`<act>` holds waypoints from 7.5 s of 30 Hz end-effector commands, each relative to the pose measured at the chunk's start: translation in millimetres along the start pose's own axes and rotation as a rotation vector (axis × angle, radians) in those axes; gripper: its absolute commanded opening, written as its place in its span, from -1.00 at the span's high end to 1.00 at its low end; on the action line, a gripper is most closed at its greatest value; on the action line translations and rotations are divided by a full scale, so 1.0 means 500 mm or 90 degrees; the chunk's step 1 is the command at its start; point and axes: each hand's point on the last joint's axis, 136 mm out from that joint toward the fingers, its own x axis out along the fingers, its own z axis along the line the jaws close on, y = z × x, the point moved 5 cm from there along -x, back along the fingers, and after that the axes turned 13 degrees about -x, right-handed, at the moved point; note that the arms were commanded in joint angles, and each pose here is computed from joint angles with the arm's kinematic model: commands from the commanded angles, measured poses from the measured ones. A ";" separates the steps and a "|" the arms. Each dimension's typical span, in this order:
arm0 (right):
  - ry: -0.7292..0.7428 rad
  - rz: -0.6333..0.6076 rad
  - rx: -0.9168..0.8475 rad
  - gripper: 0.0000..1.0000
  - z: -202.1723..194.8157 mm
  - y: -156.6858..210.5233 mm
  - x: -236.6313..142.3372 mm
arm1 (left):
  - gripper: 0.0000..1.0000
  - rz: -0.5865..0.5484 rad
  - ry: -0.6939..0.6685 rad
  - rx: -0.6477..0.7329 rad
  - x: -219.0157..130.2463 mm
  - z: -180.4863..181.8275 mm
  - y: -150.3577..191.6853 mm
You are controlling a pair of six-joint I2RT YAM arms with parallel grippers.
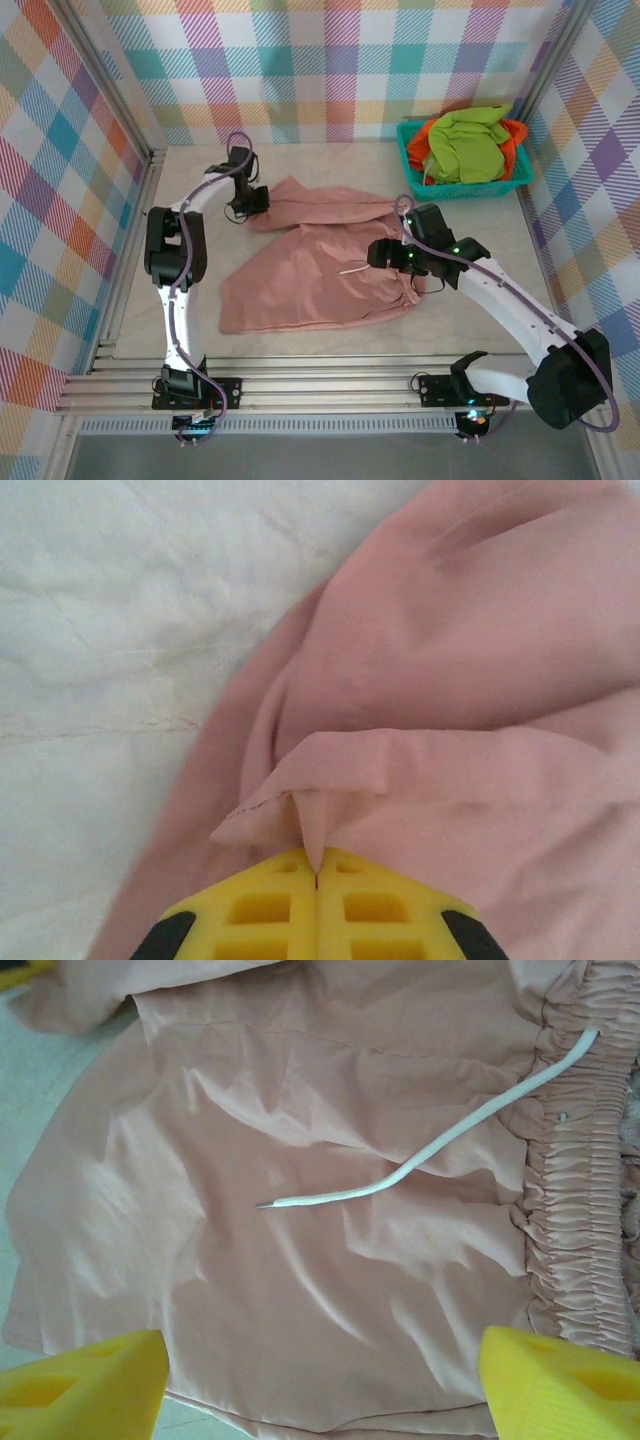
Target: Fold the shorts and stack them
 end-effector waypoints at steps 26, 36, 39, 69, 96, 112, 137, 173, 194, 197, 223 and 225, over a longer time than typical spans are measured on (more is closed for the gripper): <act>-0.067 -0.017 -0.034 -0.68 0.032 -0.039 0.019 | -0.83 -0.264 0.154 0.011 -0.405 -0.074 -0.250; -0.140 -0.053 -0.104 -0.80 0.119 -0.255 0.162 | -1.00 -0.215 0.229 -0.097 -0.398 0.010 -0.033; -0.136 -0.056 -0.121 -0.84 0.130 -0.325 0.226 | -1.00 -0.212 0.221 -0.138 -0.365 0.056 0.035; 0.050 0.005 0.097 -0.79 -0.119 -0.441 0.511 | -0.93 -0.193 0.142 -0.228 -0.154 0.171 -0.041; 0.017 -0.009 0.076 -0.79 -0.102 -0.451 0.485 | 0.54 -0.024 0.035 -0.157 0.045 0.160 -0.098; 0.078 0.019 0.131 -0.80 -0.179 -0.433 0.472 | 0.95 -0.109 -0.008 -0.227 -0.116 0.257 -0.055; -0.099 -0.138 -0.047 -0.93 0.035 -0.477 0.129 | -0.45 -0.038 0.038 -0.171 -0.196 0.169 0.275; -0.043 -0.012 -0.020 -0.95 -0.036 -0.129 0.103 | -0.22 0.010 -0.171 0.122 -0.129 0.108 0.266; -0.033 0.010 -0.015 -0.96 -0.046 -0.082 0.091 | 0.40 0.115 -0.187 0.119 -0.016 0.124 0.296; -0.035 0.011 -0.011 -0.96 -0.046 -0.080 0.093 | 0.82 0.106 -0.195 0.122 -0.020 0.125 0.291; 0.038 0.021 0.076 -0.95 -0.111 -0.019 0.062 | 0.13 -0.081 -0.086 0.472 -0.133 -0.120 0.577; 0.032 0.020 0.080 -0.95 -0.114 -0.012 0.062 | -0.22 -0.049 -0.016 0.459 -0.139 -0.126 0.598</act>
